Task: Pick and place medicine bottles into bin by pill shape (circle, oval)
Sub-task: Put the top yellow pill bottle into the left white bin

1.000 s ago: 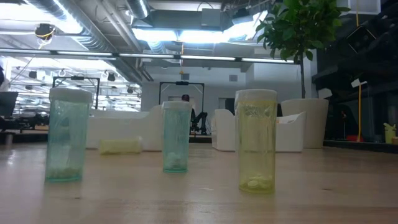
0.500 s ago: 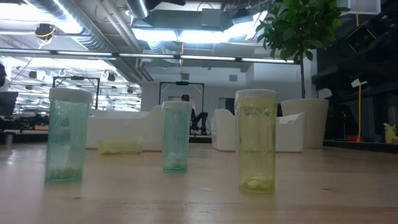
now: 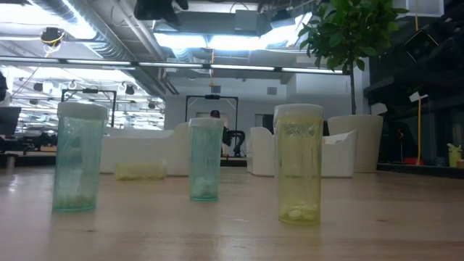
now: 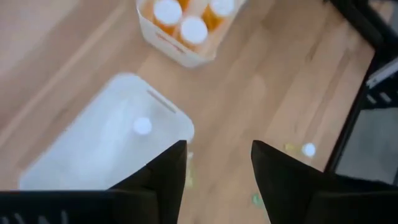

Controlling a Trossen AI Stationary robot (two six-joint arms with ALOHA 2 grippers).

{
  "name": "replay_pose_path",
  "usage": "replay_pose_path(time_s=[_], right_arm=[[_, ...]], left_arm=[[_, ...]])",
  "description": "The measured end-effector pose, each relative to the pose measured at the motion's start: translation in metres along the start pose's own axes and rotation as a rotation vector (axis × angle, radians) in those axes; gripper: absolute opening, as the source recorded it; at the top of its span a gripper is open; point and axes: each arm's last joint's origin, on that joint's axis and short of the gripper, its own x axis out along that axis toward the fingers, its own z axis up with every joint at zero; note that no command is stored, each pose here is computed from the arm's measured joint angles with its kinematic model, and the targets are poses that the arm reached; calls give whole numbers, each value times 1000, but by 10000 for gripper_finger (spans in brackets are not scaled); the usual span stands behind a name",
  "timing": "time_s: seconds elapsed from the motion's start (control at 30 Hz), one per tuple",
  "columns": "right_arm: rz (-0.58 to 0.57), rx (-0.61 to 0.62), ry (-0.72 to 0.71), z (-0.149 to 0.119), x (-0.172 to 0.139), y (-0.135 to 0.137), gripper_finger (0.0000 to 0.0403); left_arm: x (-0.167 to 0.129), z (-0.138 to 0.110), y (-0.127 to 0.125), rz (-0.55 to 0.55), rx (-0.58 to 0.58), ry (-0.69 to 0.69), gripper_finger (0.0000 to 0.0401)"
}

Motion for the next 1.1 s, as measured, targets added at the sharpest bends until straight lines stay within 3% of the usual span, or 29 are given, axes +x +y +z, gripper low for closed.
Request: replay_pose_path(time_s=[0.3, 0.5, 0.67, 0.9, 1.1], right_arm=[[0, 0, -2, 0, 0, 0, 279], [0, 0, -1, 0, 0, 0, 279], [0, 0, -1, 0, 0, 0, 279], [0, 0, -1, 0, 0, 0, 279], [0, 0, 0, 0, 0, 0, 279]], left_arm=[[23, -13, -22, 31, 27, 52, 173], [32, -18, -32, 79, -40, 39, 173], [45, -27, -45, 72, 1, 102, 173], [87, -33, -59, 108, 31, 207, 173], [130, -23, -63, 42, 34, 273, 173]])
